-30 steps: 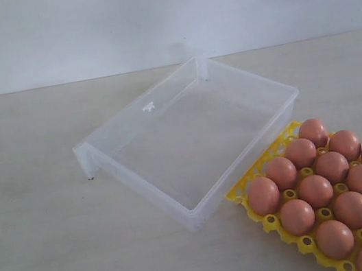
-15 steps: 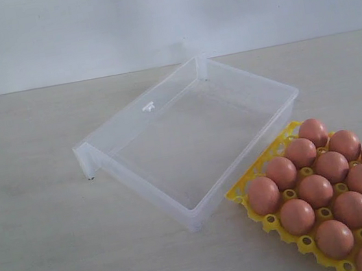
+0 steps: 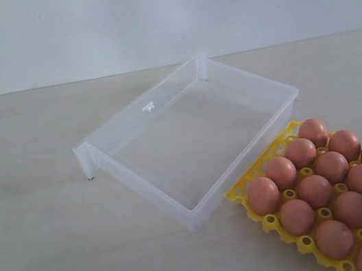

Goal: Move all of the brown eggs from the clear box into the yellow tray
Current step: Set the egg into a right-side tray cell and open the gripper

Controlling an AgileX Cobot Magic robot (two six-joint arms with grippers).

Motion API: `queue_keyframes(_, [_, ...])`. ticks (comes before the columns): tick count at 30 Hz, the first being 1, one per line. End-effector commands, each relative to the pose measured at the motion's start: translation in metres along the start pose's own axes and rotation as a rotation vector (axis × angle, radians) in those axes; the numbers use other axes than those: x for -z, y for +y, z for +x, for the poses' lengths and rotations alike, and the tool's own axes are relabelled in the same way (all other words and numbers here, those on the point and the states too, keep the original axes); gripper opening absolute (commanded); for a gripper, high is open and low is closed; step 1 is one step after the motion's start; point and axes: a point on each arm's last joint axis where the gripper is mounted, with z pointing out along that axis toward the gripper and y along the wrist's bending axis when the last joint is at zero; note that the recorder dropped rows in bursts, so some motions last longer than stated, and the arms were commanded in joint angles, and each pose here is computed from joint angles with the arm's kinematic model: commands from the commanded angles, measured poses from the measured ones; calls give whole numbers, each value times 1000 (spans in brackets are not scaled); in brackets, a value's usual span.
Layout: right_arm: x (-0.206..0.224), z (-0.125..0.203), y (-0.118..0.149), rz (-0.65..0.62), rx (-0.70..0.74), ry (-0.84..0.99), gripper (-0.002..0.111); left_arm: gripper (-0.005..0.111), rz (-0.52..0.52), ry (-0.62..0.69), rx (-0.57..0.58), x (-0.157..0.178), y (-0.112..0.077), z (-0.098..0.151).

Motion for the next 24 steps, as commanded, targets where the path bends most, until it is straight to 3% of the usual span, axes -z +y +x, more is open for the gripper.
queue_keyframes(1, [0, 11, -5, 96, 0, 67, 0, 4, 3, -12, 8, 0, 0, -2])
queue_keyframes(18, [1, 9, -9, 143, 16, 47, 0, 4, 3, -12, 8, 0, 0, -2])
queue_keyframes(21, [1, 8, -10, 152, 2, 31, 8, 4, 3, -12, 8, 0, 0, -2])
queue_keyframes(24, [1, 7, -10, 158, -6, 21, 24, 4, 3, -12, 8, 0, 0, -2])
